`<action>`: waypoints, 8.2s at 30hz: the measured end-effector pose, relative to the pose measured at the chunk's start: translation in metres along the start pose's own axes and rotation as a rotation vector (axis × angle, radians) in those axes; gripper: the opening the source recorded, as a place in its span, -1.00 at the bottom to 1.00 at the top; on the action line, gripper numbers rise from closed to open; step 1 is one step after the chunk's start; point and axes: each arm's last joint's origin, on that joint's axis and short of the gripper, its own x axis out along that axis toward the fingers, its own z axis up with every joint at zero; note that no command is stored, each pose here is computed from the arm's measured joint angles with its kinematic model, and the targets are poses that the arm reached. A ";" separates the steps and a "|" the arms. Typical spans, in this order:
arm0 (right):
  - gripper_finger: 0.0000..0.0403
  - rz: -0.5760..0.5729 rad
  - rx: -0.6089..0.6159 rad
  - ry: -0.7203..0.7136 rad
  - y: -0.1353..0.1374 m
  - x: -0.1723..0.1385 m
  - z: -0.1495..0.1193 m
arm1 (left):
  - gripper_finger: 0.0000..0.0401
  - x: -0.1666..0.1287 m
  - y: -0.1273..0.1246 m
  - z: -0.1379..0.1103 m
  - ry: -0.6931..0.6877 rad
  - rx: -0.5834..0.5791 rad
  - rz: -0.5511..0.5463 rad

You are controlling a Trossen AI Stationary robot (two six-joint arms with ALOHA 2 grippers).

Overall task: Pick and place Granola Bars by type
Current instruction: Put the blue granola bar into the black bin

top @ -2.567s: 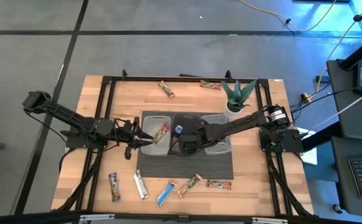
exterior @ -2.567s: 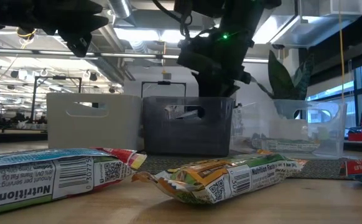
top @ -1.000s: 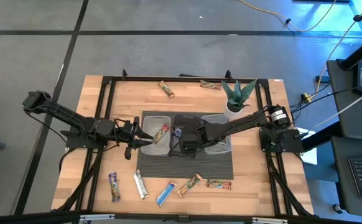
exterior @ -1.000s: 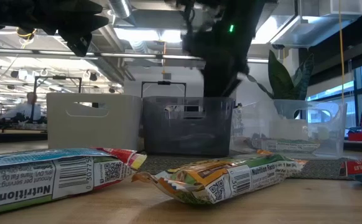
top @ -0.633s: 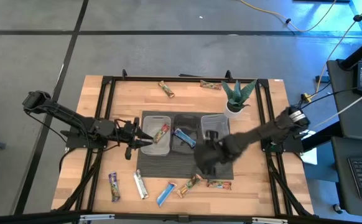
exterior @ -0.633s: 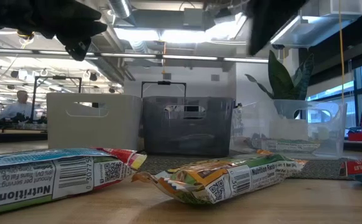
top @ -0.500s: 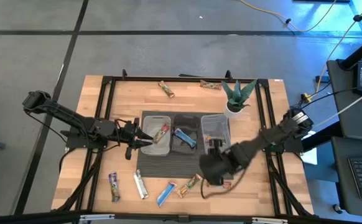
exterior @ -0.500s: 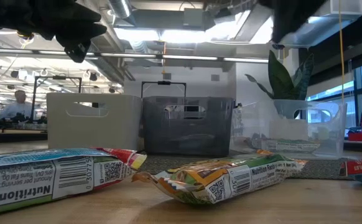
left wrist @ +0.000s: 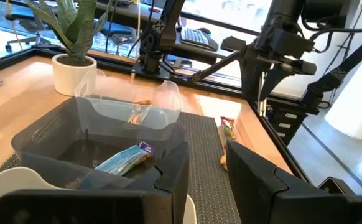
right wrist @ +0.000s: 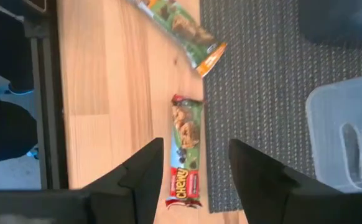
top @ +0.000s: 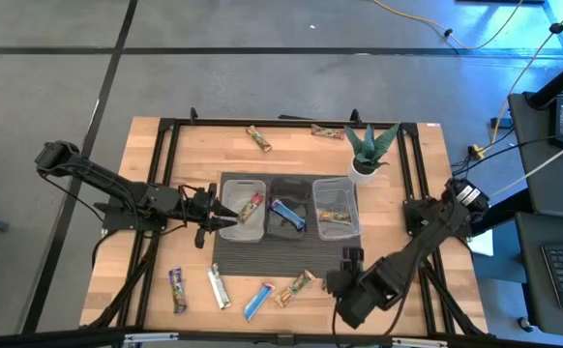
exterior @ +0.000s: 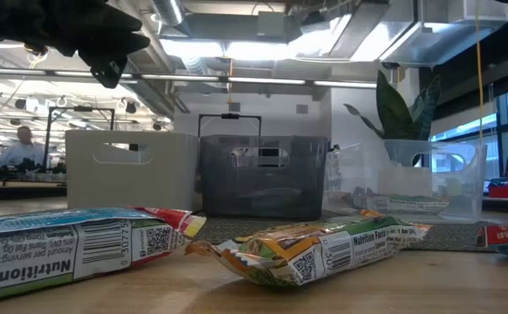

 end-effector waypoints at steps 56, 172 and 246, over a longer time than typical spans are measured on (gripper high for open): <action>-0.08 -0.239 -0.170 -0.044 0.016 -0.008 -0.053 | -0.50 0.000 0.000 0.001 -0.004 0.001 0.008; -0.08 0.200 -0.202 -0.359 -0.058 0.034 -0.082 | 0.25 0.012 -0.167 -0.037 1.102 -0.891 1.240; -0.08 0.251 -0.346 -0.487 -0.056 0.030 -0.067 | -0.49 0.020 -0.172 -0.108 0.819 -0.731 1.000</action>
